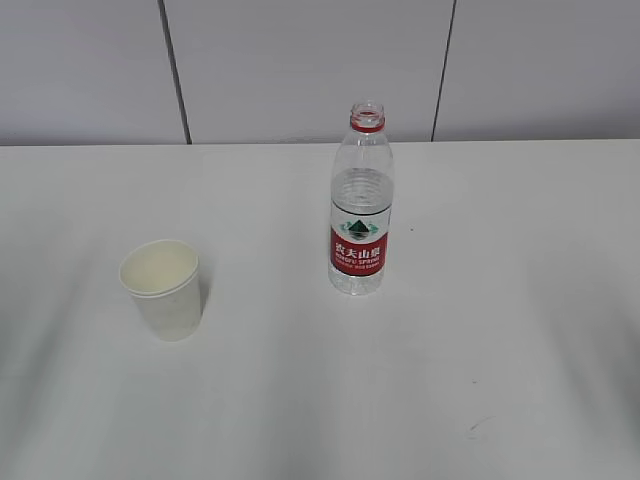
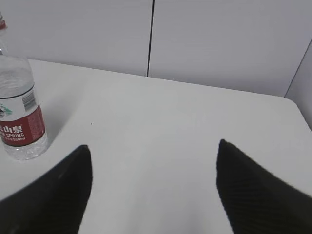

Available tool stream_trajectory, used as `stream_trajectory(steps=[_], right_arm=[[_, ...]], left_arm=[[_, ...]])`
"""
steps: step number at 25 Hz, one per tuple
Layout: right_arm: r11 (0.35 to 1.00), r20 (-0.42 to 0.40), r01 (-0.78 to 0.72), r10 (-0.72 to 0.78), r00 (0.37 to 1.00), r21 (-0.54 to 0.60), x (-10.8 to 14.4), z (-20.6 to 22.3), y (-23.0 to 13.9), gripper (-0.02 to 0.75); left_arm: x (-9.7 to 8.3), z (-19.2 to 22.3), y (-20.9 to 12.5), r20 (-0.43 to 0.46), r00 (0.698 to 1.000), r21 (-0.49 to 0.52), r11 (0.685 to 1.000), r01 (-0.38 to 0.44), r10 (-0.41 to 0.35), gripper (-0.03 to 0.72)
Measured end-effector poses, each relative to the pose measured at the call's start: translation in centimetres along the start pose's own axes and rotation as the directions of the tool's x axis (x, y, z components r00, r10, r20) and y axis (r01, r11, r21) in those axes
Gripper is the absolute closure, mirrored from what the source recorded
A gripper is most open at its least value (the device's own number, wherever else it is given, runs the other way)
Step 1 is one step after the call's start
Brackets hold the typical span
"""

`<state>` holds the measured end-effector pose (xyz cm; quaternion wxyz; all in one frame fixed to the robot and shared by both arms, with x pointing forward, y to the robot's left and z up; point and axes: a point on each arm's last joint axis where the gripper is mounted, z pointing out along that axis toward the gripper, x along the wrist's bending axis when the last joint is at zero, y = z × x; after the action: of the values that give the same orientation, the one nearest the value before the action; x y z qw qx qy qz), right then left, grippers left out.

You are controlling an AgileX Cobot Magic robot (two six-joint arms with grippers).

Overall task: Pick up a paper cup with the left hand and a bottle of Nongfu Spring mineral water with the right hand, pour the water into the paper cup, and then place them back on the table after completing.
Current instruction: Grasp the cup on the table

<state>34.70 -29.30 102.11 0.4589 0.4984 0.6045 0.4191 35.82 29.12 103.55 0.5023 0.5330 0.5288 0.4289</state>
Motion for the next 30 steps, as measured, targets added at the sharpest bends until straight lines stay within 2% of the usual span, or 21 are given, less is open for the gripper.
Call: stream_trajectory(steps=[5,9,18,21,26,30], right_arm=[[0.996,-0.020,0.084,-0.085,0.996,-0.029,0.2,2.1,0.3,0.150],[0.995,-0.058,0.083,-0.087,0.995,-0.062,0.6,3.5,0.4,0.150],[0.993,-0.274,0.098,-0.112,0.955,-0.065,2.7,7.0,-1.0,0.150],[0.995,-0.319,0.082,-0.094,0.943,-0.051,3.2,8.1,-1.6,0.150],[0.997,-0.355,0.064,-0.079,0.931,-0.052,3.6,9.5,-1.7,0.150],[0.997,-0.360,0.065,-0.075,0.930,-0.040,3.5,10.6,-1.5,0.150]], left_arm=[[0.1,1.5,-0.5,-0.010,1.000,0.033,0.999,-0.001,0.001,0.125],[0.2,2.6,-1.3,-0.016,1.000,0.099,0.995,-0.002,0.003,0.125],[0.2,4.0,-2.5,-0.024,1.000,0.176,0.984,0.009,-0.005,0.125],[-0.5,4.6,-2.9,0.015,1.000,0.191,0.982,-0.001,-0.002,0.125],[-2.2,5.8,-4.0,0.124,0.991,0.225,0.971,-0.082,0.055,0.125],[-2.4,6.9,-4.8,0.131,0.989,0.237,0.967,-0.092,0.062,0.125]])
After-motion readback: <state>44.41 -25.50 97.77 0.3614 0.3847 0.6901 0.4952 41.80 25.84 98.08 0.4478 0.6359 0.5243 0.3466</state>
